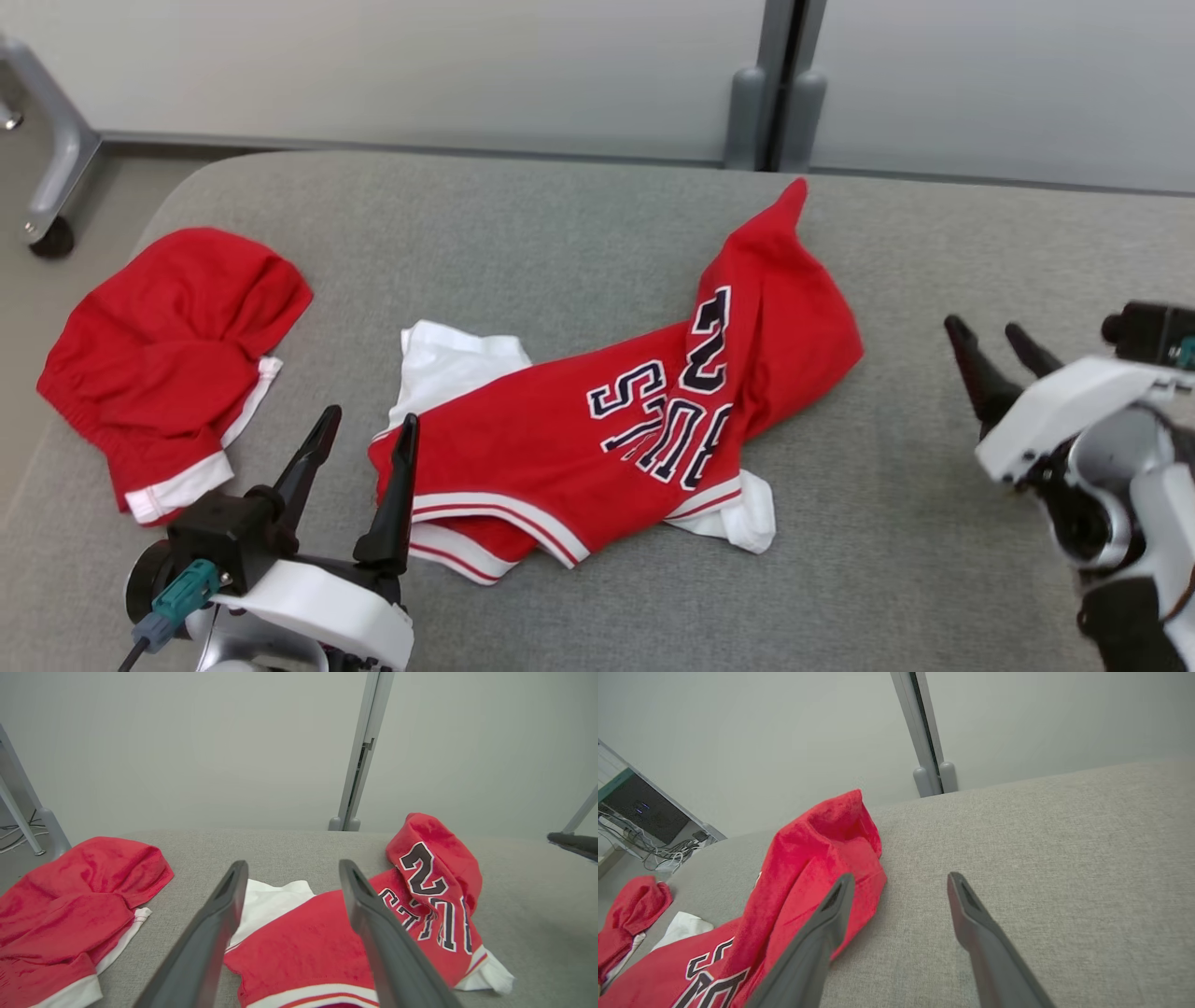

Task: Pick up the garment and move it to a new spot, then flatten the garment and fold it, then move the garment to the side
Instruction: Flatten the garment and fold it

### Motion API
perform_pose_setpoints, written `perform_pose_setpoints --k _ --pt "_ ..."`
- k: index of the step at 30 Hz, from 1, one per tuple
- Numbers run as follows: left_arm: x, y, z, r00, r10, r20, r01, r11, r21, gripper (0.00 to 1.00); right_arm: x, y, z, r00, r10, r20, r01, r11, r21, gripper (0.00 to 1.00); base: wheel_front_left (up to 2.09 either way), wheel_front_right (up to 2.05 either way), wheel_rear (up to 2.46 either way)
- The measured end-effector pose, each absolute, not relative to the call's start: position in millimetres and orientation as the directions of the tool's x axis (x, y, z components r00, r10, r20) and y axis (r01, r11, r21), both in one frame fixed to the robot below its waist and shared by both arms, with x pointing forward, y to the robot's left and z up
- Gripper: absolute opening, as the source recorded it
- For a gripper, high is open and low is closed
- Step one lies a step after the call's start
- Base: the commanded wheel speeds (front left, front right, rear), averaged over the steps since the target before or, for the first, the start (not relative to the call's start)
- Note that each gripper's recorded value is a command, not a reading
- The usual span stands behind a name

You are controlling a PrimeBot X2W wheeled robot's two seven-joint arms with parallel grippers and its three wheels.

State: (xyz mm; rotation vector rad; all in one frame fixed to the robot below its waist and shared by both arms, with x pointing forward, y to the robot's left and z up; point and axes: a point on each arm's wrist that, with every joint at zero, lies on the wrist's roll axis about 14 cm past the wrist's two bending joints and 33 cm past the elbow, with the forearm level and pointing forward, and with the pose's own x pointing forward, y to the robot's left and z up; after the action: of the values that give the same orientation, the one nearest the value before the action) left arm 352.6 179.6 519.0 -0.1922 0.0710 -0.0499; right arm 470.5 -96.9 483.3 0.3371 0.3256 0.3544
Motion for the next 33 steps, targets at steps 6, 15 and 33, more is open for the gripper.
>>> perform_pose_setpoints --k 6,15,33 --pt "359 190 507 0.995 -0.025 -0.102 0.006 0.983 -0.184 1.00 517 -84 460 0.823 0.417 -0.385 -0.269 0.884 0.382 1.00 0.00 0.00 0.00" --pt "355 208 489 0.987 0.042 -0.158 -0.069 0.983 -0.170 1.00 540 -34 421 0.656 0.524 -0.543 -0.196 0.814 0.547 1.00 0.00 0.00 0.00" --pt "359 212 488 0.987 0.048 -0.155 -0.072 0.985 -0.157 1.00 544 -17 424 0.650 0.554 -0.520 -0.173 0.774 0.609 0.00 0.00 0.00 0.00"
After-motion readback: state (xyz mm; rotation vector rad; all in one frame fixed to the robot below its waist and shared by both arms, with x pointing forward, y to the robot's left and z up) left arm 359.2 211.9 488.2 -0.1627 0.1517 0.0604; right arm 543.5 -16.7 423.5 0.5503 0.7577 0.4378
